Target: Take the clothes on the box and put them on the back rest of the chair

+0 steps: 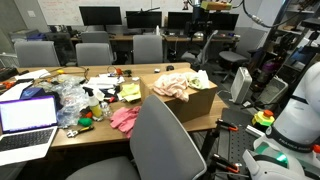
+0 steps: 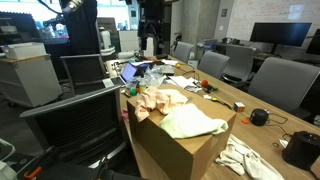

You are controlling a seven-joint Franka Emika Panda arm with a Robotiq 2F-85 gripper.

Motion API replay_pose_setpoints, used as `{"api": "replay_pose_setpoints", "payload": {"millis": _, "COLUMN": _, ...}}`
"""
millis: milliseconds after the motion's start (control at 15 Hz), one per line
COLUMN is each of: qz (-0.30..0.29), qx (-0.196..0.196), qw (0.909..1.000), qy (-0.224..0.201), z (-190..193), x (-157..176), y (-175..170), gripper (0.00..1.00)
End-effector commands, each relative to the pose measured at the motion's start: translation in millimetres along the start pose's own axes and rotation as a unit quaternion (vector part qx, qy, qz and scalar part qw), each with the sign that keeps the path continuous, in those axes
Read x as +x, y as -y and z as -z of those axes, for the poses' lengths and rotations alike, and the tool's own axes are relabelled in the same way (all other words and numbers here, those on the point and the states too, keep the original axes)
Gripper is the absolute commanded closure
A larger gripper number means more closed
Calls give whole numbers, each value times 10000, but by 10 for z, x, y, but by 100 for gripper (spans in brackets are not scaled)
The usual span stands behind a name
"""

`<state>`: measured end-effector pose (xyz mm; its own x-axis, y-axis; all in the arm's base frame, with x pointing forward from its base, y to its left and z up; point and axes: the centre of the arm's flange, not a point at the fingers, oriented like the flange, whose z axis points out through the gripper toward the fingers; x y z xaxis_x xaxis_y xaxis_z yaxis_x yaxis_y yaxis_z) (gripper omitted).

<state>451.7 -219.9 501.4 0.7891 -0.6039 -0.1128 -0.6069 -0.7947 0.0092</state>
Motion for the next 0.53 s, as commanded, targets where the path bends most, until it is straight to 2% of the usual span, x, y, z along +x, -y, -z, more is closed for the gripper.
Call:
{"api": "replay_pose_setpoints", "payload": {"millis": 0, "qz": -461, "qx": 141, "qw": 9965, "qy": 690, "z": -218, "x": 587, "y": -170, "gripper": 0}}
{"api": "replay_pose_setpoints", "payload": {"millis": 200, "qz": -712, "qx": 447, "qw": 9899, "qy": 1138, "z": -573, "x": 757, "y": -327, "gripper": 0}}
{"api": "replay_pose_setpoints", "payload": {"millis": 467, "qz": -873, "qx": 1116, "qw": 9784, "qy": 1504, "z": -1007, "x": 905, "y": -456, "gripper": 0}}
